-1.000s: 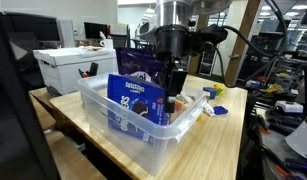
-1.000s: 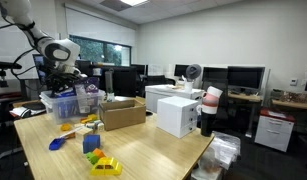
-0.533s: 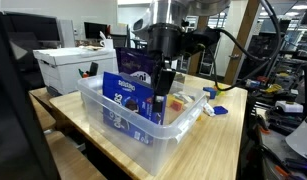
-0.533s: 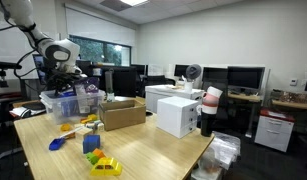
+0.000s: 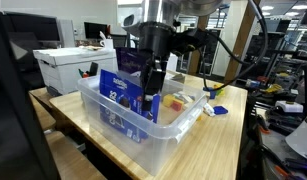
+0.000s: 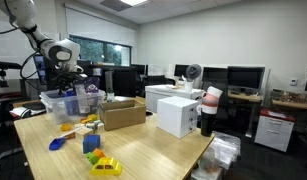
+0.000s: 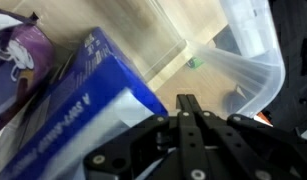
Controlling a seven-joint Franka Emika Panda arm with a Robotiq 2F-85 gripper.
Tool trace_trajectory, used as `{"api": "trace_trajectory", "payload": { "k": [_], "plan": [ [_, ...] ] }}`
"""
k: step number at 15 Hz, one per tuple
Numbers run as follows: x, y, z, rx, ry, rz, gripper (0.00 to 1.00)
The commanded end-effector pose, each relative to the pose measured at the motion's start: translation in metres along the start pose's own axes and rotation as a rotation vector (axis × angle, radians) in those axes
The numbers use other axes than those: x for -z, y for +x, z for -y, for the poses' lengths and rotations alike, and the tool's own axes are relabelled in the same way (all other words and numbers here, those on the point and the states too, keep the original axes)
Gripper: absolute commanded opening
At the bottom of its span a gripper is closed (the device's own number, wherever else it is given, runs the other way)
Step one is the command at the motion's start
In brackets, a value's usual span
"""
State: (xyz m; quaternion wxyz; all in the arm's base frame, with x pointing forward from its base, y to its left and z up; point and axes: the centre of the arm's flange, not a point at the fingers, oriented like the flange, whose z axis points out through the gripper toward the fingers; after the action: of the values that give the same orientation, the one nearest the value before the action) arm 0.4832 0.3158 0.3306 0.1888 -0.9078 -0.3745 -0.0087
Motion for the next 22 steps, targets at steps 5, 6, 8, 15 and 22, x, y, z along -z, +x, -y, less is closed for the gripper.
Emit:
{"api": "trace_trajectory", "payload": {
  "k": [5, 6, 8, 15, 22],
  "plan": [
    [0.071, 0.015, 0.001, 0.059, -0.049, -0.026, 0.01],
    [0.079, 0.017, 0.0, 0.058, -0.062, -0.038, 0.01],
    [0.1, 0.02, -0.003, 0.058, -0.106, -0.067, 0.02],
    [0.155, 0.017, -0.036, 0.035, -0.362, -0.097, 0.02],
    [0.218, 0.01, -0.092, -0.214, -0.591, -0.107, 0.03]
  ]
}}
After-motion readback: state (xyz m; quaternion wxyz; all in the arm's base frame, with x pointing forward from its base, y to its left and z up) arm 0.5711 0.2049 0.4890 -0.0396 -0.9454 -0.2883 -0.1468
